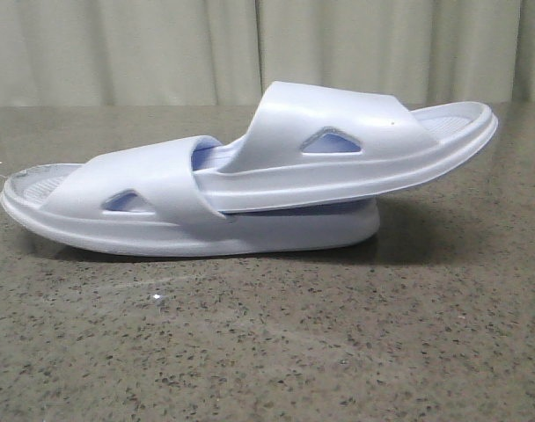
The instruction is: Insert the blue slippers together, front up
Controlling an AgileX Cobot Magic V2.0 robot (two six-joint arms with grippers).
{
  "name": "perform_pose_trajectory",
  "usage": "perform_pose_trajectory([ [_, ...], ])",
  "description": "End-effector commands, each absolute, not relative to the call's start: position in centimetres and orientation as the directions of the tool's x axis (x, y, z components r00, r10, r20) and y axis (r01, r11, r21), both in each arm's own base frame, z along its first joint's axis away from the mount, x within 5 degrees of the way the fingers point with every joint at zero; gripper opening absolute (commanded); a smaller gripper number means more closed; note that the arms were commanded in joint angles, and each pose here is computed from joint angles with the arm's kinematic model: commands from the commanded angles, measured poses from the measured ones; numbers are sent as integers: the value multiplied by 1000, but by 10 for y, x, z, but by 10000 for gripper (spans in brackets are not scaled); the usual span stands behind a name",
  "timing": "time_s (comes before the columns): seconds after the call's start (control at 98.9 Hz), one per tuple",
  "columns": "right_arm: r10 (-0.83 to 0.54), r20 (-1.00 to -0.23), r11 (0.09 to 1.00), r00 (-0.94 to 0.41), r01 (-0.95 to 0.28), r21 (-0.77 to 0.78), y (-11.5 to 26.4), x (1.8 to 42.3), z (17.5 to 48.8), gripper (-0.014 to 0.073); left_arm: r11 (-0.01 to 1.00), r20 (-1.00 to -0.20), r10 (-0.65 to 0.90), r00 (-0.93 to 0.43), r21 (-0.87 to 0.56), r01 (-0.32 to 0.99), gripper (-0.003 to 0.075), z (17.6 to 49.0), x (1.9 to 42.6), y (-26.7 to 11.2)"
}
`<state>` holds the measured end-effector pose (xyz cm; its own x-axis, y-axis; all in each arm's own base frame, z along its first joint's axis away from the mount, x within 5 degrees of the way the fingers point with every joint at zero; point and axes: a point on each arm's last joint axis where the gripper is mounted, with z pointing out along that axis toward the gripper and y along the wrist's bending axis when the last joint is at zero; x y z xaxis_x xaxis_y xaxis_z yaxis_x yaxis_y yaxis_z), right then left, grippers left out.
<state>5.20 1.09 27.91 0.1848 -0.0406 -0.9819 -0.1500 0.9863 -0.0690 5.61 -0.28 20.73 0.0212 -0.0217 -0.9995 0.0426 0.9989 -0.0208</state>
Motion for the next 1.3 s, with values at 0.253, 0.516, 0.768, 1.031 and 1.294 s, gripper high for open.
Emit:
perform_pose_trajectory([
  [0.253, -43, -975, 991, 219, -114, -70, 8, 51, 289, -107, 997, -988, -9, 156, 4, 82, 16, 216, 54, -5],
  [0.516, -43, -975, 991, 219, -114, -70, 8, 51, 289, -107, 996, -988, 14, 153, 26, 80, 16, 215, 54, -5],
  [0.768, -43, -975, 991, 219, -114, -70, 8, 51, 289, -107, 997, -988, 2, 152, 14, 81, 16, 215, 54, -5],
  [1.031, -43, -975, 991, 219, -114, -70, 8, 51, 289, -107, 997, -988, 2, 152, 14, 81, 16, 215, 54, -5],
  [1.294, -43, -975, 991, 219, -114, -70, 8, 51, 289, -107, 997, -988, 2, 152, 14, 81, 16, 215, 54, -5],
])
